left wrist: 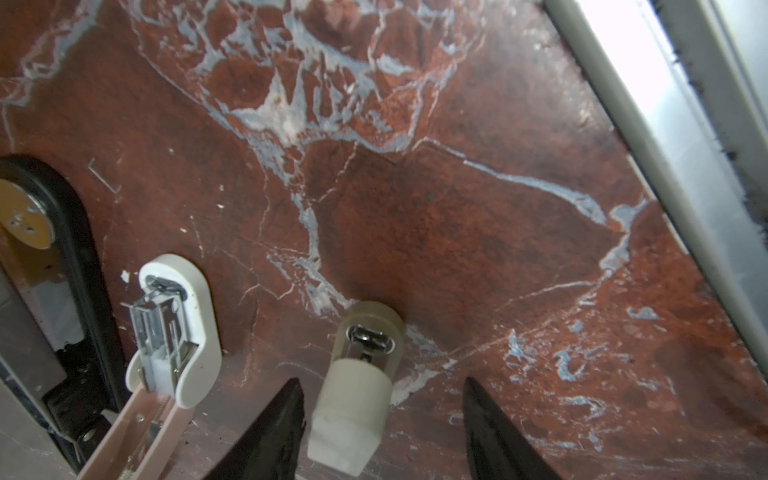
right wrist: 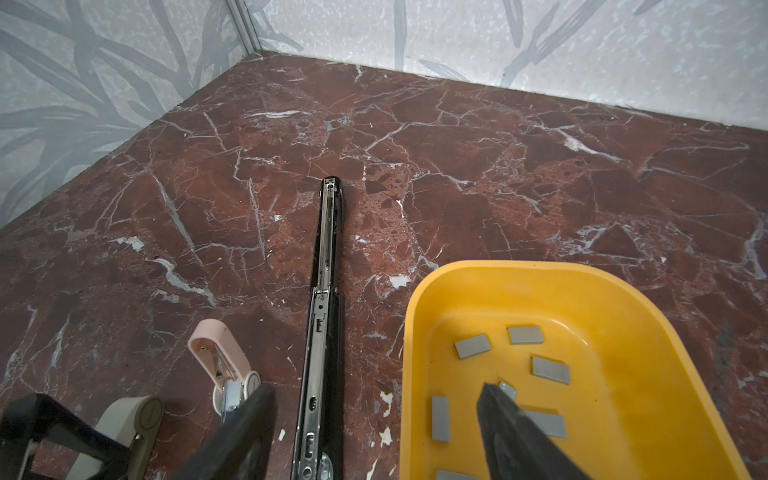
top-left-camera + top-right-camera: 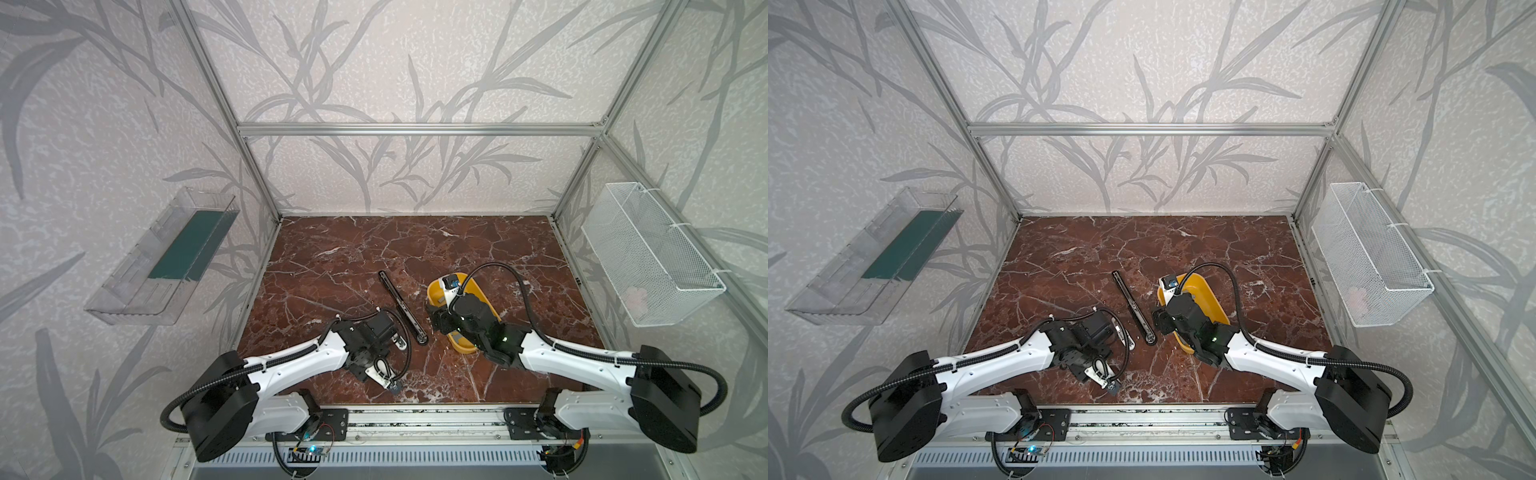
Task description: Load the staples into the stapler
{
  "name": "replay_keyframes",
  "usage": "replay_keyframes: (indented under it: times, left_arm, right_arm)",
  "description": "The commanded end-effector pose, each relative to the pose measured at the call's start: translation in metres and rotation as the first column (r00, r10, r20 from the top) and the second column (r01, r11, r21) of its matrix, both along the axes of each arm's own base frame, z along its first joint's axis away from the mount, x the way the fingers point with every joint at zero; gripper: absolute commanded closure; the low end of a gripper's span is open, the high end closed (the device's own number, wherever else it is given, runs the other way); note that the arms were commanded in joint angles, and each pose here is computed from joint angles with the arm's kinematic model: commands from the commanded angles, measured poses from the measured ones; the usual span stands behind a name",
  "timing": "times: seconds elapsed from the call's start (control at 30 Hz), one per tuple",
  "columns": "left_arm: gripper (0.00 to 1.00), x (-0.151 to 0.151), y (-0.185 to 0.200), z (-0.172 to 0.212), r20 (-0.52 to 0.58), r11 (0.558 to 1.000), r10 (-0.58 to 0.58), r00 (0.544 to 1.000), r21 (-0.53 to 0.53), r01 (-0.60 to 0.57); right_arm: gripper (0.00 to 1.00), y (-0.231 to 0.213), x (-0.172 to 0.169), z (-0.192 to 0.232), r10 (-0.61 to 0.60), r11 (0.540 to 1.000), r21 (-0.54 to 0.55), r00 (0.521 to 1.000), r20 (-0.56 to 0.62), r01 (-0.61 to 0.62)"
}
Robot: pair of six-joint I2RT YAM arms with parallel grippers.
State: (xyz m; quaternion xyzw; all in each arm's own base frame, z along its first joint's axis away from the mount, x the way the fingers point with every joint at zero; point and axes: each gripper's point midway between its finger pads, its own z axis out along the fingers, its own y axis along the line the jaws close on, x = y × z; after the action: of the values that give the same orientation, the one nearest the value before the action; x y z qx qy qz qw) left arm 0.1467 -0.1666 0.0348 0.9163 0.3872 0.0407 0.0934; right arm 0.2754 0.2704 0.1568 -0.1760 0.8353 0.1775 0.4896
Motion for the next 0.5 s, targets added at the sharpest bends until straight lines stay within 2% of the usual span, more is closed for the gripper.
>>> replay_keyframes:
  times: [0.0,0.47]
  left_arm:
    - [0.38,-0.0036,0.0024,-0.0038,-0.008,1.000,-0.005,1.000,0.017,0.005]
    - [0.44,-0.0085,0.0008,-0.0118,-0.035,0.997,-0.018,0.999,0.069,0.021]
  right_arm:
    - [0.23,0.0048,0.0039,0.0096,-0.003,1.000,0.027,1.000,0.002,0.003]
    - [0.23,0.0057,0.0034,0.0094,0.000,1.000,0.031,1.000,-0.006,0.000]
